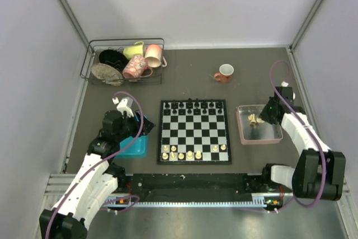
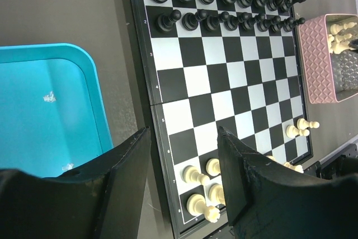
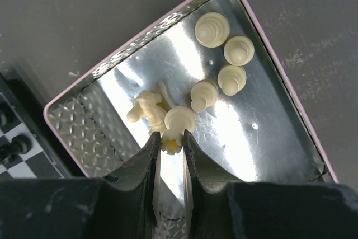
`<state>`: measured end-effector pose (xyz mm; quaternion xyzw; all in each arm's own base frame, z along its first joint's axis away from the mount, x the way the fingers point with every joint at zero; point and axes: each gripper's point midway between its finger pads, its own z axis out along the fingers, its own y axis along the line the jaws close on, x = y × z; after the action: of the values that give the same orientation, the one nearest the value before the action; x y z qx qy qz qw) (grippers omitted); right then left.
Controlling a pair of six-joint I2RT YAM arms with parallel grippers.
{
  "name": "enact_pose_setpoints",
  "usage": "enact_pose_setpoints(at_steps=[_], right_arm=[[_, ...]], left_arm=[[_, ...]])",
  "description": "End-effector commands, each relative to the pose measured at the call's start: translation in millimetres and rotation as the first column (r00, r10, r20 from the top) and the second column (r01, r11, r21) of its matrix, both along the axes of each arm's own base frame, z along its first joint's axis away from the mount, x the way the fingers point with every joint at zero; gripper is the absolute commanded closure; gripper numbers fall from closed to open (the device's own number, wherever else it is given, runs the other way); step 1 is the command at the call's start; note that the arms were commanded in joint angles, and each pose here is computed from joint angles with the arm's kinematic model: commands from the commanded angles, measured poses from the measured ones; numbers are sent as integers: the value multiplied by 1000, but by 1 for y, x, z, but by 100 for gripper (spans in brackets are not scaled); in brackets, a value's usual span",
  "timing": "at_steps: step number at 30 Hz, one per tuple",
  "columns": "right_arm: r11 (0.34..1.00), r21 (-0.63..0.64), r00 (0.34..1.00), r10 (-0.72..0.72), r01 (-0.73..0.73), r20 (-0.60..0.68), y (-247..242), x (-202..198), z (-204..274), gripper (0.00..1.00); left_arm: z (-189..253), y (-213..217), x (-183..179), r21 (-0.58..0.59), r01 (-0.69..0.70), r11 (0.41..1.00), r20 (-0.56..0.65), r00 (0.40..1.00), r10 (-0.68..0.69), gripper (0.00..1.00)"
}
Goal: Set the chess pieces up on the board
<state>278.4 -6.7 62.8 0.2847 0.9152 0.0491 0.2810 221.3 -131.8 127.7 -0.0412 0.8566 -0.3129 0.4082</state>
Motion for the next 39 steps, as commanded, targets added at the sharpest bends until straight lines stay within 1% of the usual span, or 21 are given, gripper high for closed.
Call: enact_pose_setpoints(at_steps=[1,5,8,9,11,13,14,15,16,18,19,20,21,22,23,25,29,34,39], right_arm=[[999,-36,992,17,-12,123,-5,9,48,100],[997,3,977,74,-76,202,11,10,82,100],[982,6,955,184,-191,234,43,7,103,100],[963,10,936,257,-268,241,65,3,110,100],[935,15,905,340,-355,255,90,-4,117,100],[889,18,859,437,-457,266,123,-20,125,100],[873,15,843,467,-488,266,132,-27,126,100],[872,10,842,470,-490,263,137,-33,129,100],[838,18,812,522,-545,262,152,-49,131,100],[822,49,804,540,-567,249,163,-67,131,100],[800,39,786,577,-598,219,169,-82,126,100],[792,38,778,589,-610,218,171,-90,127,100],[801,38,789,578,-597,208,171,-95,124,100],[779,42,769,608,-626,200,177,-106,122,100],[782,55,775,601,-621,195,177,-114,121,100],[770,61,767,620,-635,165,180,-127,109,100],[754,22,754,653,-656,71,184,-154,77,100],[761,-3,761,649,-649,19,184,-168,51,100],[790,-23,790,612,-613,-16,175,-169,31,100]], left_arm=[[10,-2,5,-11,11,1000,56,998,-10,44],[11,-1,6,-9,9,1000,59,998,-8,44],[9,-1,6,-8,9,1000,54,999,-8,44],[9,-1,6,-8,8,1000,53,999,-8,44],[9,-2,6,-9,10,1000,52,999,-9,44],[10,-2,5,-10,11,1000,54,998,-11,45],[10,-1,5,-9,10,1000,55,998,-9,45],[10,-1,5,-9,10,1000,55,998,-9,44],[9,-1,5,-9,10,1000,54,998,-9,44],[10,-2,5,-12,12,1000,54,998,-11,44],[10,-2,5,-12,13,1000,54,998,-13,44],[10,-2,5,-12,13,1000,53,999,-13,44],[10,-3,4,-14,16,1000,54,998,-15,44],[10,-3,4,-14,16,1000,55,998,-15,44],[11,-3,4,-14,16,1000,57,998,-15,44],[11,-3,4,-14,16,1000,57,998,-15,44],[10,-2,4,-14,16,1000,54,998,-15,44],[11,-2,4,-14,16,1000,55,998,-15,44],[11,-2,4,-13,13,1000,56,998,-13,44]])
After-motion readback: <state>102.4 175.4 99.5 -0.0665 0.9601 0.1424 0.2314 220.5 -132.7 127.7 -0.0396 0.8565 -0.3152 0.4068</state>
